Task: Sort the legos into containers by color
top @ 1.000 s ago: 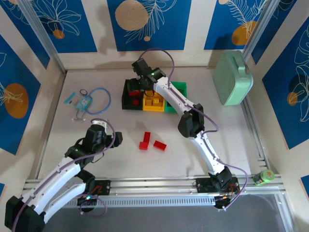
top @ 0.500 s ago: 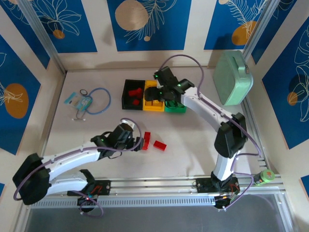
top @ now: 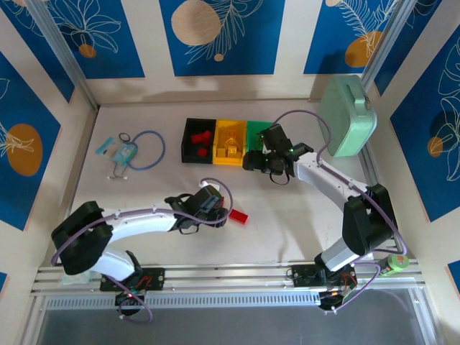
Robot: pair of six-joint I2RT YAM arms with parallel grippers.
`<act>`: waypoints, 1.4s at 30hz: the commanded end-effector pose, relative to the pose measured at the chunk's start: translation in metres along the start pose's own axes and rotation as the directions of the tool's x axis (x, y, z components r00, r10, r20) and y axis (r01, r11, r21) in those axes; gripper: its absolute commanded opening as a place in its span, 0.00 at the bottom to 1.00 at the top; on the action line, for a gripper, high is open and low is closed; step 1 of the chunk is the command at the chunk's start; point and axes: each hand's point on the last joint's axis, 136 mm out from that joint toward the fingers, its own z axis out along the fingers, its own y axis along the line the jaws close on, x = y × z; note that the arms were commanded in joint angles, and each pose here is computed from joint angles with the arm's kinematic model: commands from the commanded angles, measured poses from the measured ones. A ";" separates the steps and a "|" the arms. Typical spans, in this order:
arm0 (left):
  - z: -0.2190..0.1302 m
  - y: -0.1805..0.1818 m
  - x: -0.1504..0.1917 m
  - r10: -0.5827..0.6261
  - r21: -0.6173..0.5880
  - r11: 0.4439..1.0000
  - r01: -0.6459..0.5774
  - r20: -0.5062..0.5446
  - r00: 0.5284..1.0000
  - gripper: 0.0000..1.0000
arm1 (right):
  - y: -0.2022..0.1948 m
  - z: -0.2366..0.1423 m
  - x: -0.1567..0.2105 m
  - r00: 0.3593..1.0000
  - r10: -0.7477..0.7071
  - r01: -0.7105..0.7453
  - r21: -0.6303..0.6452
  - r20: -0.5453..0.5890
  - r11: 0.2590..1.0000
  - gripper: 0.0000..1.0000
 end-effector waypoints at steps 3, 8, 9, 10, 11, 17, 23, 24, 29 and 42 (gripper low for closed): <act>0.009 0.001 0.006 -0.007 -0.048 0.999 0.004 -0.063 0.998 0.76 | -0.005 -0.011 -0.001 0.998 0.051 -0.048 -0.052 0.040 0.997 0.75; 0.013 -0.001 0.009 -0.010 -0.052 0.999 0.005 -0.086 0.996 0.58 | -0.014 -0.012 0.006 0.997 0.074 -0.072 -0.053 0.035 0.996 0.75; 0.013 0.001 0.010 -0.007 -0.062 0.998 0.001 -0.092 0.996 0.55 | -0.015 -0.012 0.007 0.996 0.077 -0.075 -0.052 0.036 0.996 0.75; 0.013 0.002 0.009 -0.002 -0.071 0.997 -0.005 -0.096 0.995 0.51 | -0.016 -0.013 0.007 0.996 0.078 -0.076 -0.053 0.039 0.996 0.75; 0.012 0.002 0.008 0.002 -0.079 0.997 -0.009 -0.097 0.995 0.47 | -0.017 -0.013 0.008 0.996 0.080 -0.078 -0.052 0.038 0.996 0.75; -0.004 0.009 -0.011 0.019 -0.113 0.993 -0.023 -0.035 0.999 0.37 | -0.016 -0.014 0.011 0.996 0.084 -0.082 -0.061 0.034 0.995 0.74; -0.029 0.048 -0.057 -0.065 -0.120 0.990 0.071 0.050 0.997 0.36 | -0.018 -0.012 0.018 0.996 0.091 -0.090 -0.060 0.023 0.994 0.73; -0.034 0.053 -0.066 -0.082 -0.112 0.990 0.090 0.075 0.994 0.36 | -0.018 -0.012 0.020 0.996 0.091 -0.089 -0.060 0.020 0.994 0.73; -0.048 0.079 -0.115 -0.149 -0.073 0.984 0.164 0.177 0.973 0.36 | -0.018 -0.011 0.032 0.997 0.082 -0.081 -0.049 0.005 0.995 0.72; 0.001 0.142 -0.223 -0.238 -0.072 0.964 0.257 0.209 0.949 0.37 | -0.015 -0.012 0.062 0.998 0.056 -0.057 -0.032 -0.029 0.998 0.72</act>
